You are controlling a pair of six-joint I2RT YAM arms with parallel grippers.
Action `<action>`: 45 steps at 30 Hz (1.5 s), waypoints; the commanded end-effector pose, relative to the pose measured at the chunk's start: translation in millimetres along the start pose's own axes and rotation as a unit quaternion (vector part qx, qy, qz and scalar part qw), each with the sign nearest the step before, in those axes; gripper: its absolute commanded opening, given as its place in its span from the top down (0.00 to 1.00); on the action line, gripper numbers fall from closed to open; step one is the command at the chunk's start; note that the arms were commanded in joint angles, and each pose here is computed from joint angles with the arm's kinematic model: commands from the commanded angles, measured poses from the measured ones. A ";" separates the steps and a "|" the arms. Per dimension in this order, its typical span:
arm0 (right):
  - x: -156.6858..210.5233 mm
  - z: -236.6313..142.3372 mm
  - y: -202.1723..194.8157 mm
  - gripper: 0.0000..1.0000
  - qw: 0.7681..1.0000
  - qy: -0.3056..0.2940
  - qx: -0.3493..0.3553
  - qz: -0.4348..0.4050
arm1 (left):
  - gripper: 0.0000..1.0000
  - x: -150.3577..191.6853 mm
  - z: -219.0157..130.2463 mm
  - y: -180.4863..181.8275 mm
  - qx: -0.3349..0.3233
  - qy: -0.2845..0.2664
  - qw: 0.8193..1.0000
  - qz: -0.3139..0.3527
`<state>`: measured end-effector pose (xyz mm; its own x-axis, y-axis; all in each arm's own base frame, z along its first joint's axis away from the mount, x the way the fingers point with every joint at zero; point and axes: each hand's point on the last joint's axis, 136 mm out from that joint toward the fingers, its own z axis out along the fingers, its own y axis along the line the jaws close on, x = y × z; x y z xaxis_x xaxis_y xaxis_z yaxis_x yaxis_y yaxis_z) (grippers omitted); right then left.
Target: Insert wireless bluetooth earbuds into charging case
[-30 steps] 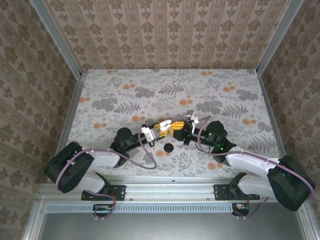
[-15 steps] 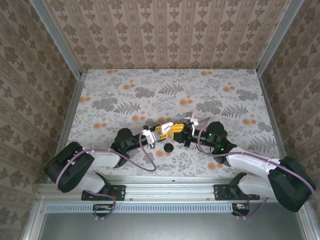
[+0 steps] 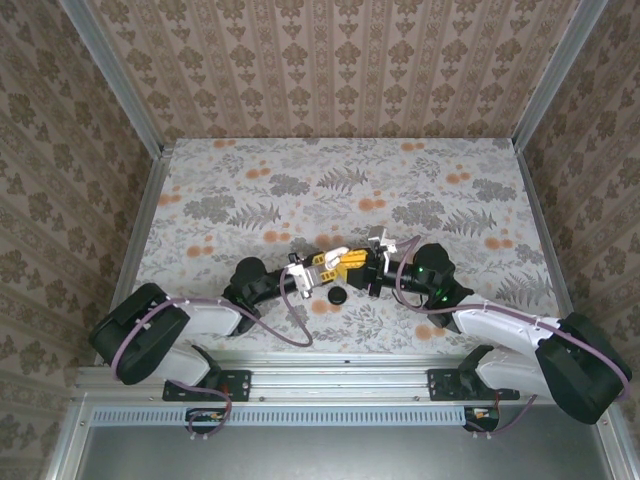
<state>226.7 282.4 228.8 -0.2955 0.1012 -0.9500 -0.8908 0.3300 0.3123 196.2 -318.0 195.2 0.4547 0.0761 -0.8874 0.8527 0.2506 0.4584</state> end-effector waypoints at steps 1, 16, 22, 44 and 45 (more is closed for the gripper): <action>-7.4 -0.1 4.5 0.78 1.000 -0.014 -0.013 -0.015 | 0.90 -10.4 0.3 -0.4 0.000 -0.020 1.000 0.024; -3.1 6.7 8.4 0.78 0.999 -0.007 -0.030 -0.010 | 0.90 -12.6 2.7 0.4 0.000 -0.023 1.000 0.020; 1.9 8.6 8.8 0.78 0.999 0.005 -0.034 -0.006 | 0.90 -14.3 2.5 0.3 -0.001 -0.024 1.000 0.019; 9.6 14.2 0.3 0.73 0.999 0.042 -0.004 -0.011 | 0.90 -14.6 3.2 0.9 -0.006 -0.022 1.000 0.021; 9.2 13.9 0.0 0.73 0.999 0.042 -0.003 -0.012 | 0.90 -14.4 3.2 1.5 -0.007 -0.021 1.000 0.021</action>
<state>226.6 295.1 218.6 -0.3044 0.0304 -0.9521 -0.9032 0.3083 0.2986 196.9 -319.3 191.7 0.4479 0.0940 -0.8891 0.8517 0.2578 0.4563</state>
